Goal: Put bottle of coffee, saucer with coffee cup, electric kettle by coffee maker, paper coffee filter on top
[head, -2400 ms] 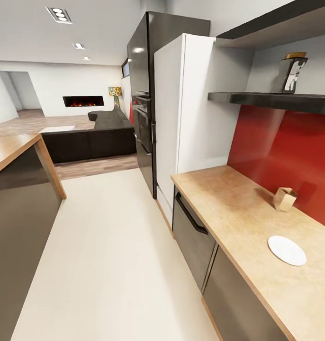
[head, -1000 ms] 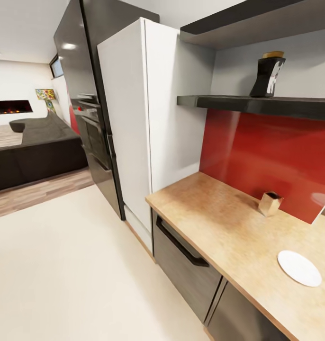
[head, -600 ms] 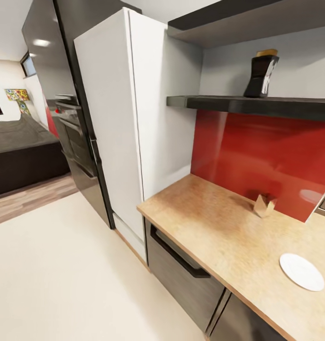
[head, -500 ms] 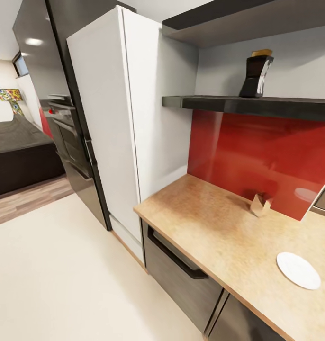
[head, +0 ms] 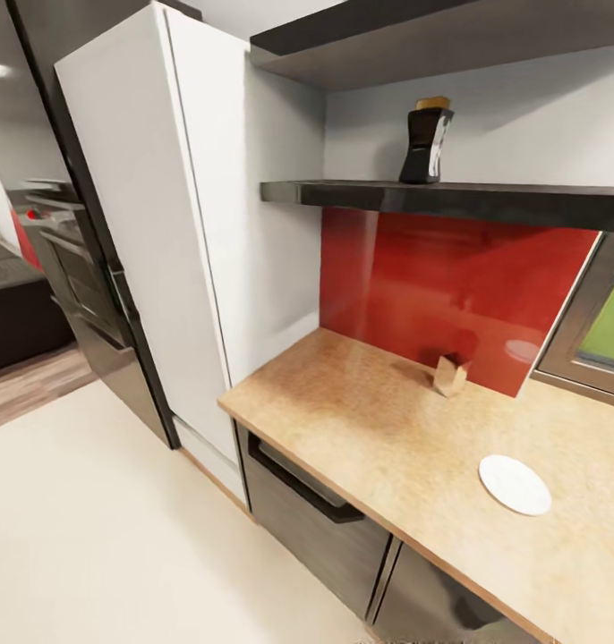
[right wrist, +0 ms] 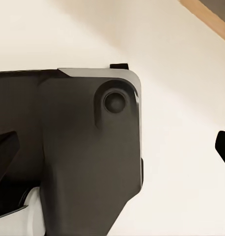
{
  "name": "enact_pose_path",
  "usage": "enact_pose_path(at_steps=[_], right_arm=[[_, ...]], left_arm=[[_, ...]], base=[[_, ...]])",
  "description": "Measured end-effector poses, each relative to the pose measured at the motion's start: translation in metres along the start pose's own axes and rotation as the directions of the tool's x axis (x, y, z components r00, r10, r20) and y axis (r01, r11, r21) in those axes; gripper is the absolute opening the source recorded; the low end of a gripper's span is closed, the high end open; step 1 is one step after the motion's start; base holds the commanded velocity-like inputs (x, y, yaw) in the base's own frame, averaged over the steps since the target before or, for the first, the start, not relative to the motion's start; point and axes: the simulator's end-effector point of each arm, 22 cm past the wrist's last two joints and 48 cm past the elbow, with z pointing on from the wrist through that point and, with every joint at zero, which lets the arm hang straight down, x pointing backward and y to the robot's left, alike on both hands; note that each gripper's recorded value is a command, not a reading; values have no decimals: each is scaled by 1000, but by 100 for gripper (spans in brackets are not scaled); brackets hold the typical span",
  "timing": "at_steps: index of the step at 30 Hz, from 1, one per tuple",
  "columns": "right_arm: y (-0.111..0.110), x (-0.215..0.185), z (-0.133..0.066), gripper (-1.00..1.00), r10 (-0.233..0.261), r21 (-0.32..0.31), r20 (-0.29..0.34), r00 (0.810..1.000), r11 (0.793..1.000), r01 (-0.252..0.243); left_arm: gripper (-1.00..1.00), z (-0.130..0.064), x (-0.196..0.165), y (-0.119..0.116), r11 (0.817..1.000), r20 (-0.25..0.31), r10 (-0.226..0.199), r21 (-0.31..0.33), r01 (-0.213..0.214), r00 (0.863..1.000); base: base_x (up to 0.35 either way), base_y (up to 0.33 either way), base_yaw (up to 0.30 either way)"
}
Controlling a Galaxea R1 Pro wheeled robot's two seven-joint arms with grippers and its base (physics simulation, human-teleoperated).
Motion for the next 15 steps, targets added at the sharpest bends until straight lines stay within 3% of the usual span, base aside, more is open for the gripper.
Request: enact_pose_path(at_steps=[8, 15], right_arm=[[0, 0, 0, 100, 0, 0, 0, 1000, 1000, 0], [0, 0, 0, 100, 0, 0, 0, 1000, 1000, 0]], left_arm=[[100, 0, 0, 0, 1000, 1, -1, -1, 1, 1000], [100, 0, 0, 0, 1000, 0, 1, 0, -1, 1000]], base=[[0, 233, -265], [0, 39, -265]])
